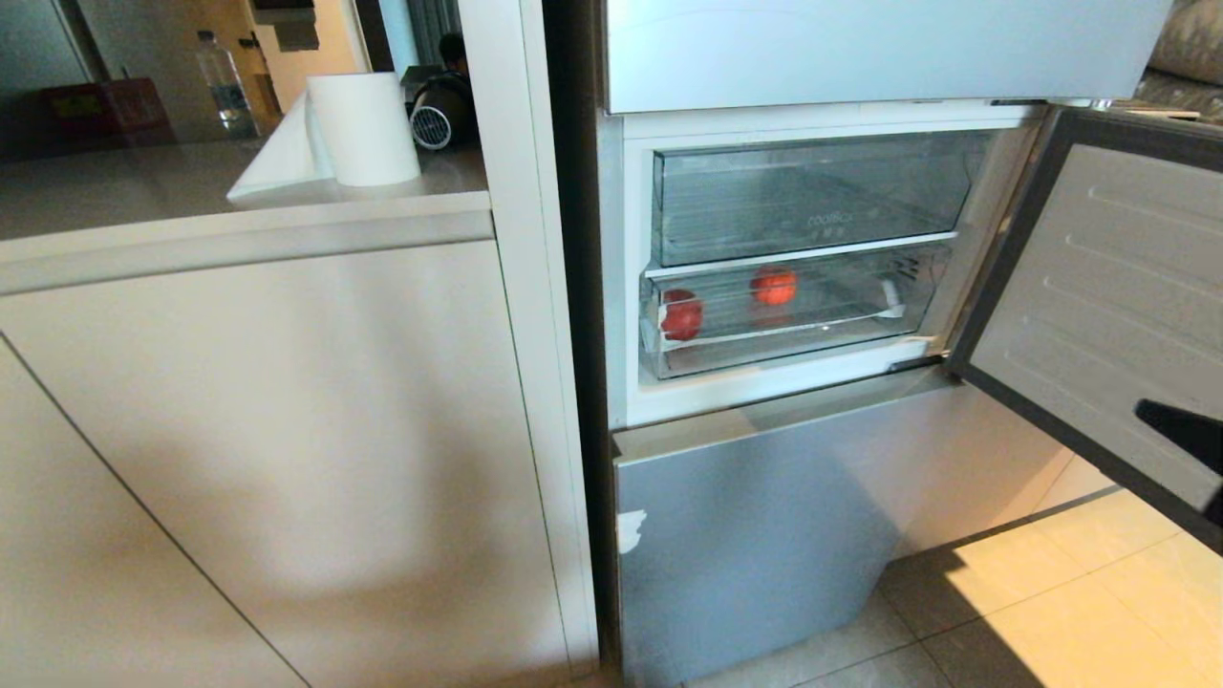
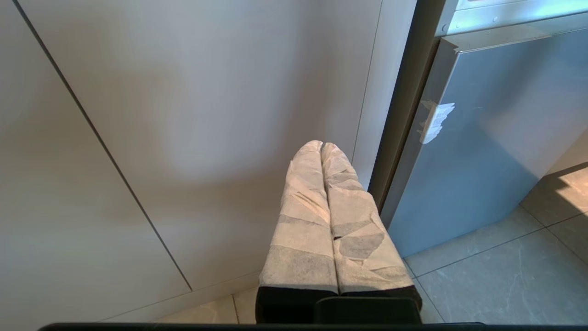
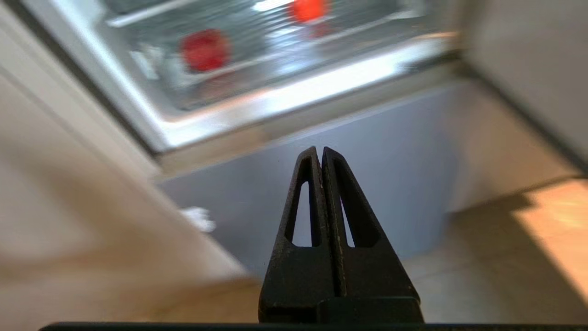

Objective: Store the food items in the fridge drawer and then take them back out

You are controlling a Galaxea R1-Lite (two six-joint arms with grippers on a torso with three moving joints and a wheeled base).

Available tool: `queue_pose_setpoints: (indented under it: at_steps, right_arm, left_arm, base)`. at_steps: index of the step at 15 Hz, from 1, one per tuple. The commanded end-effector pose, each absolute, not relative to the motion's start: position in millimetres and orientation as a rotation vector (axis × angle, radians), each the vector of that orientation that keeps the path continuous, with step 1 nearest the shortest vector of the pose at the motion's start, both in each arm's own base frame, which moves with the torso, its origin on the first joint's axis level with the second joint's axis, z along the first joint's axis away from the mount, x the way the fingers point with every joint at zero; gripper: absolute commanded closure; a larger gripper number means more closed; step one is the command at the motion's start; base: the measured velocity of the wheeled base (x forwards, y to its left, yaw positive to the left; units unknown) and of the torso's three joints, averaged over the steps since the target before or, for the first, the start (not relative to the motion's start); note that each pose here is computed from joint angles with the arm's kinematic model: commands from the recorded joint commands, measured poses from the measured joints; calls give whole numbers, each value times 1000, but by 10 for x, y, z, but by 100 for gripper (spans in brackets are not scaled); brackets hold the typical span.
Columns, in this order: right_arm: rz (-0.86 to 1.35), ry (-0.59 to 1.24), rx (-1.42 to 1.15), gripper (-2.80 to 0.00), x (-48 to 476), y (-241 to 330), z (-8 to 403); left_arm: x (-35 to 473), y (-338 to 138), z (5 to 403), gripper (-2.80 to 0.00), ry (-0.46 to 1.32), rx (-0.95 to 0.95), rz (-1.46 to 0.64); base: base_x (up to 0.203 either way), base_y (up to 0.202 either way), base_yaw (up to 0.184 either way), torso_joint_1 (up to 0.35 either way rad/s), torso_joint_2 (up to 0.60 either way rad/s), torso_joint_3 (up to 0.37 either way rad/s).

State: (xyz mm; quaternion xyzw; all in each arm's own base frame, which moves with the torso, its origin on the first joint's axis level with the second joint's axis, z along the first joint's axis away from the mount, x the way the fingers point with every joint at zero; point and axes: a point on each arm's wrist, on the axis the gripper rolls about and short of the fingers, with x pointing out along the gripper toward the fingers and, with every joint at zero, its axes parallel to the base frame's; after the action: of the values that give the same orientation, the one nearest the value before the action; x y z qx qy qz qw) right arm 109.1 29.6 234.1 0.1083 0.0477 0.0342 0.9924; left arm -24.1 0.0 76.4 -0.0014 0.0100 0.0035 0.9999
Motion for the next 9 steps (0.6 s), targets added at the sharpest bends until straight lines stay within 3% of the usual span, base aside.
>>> queue_pose_setpoints:
  at_steps: [1,6,9]
  right_arm:
    - [22,-33,218,0,490,81,2195]
    - [-87,80,-38,0,195,-23,1221]
    - [-50,28,-91,0,24,-16,1036]
  left_arm:
    - [-241,0,764,0,20,-3,8]
    - [-241,0,764,0,20,-3,8]
    - [-241,0,764,0,20,-3,8]
  base:
    - [0,0,0,0,0,0]
    - [0,0,0,0,0,0]
    - [0,0,0,0,0,0]
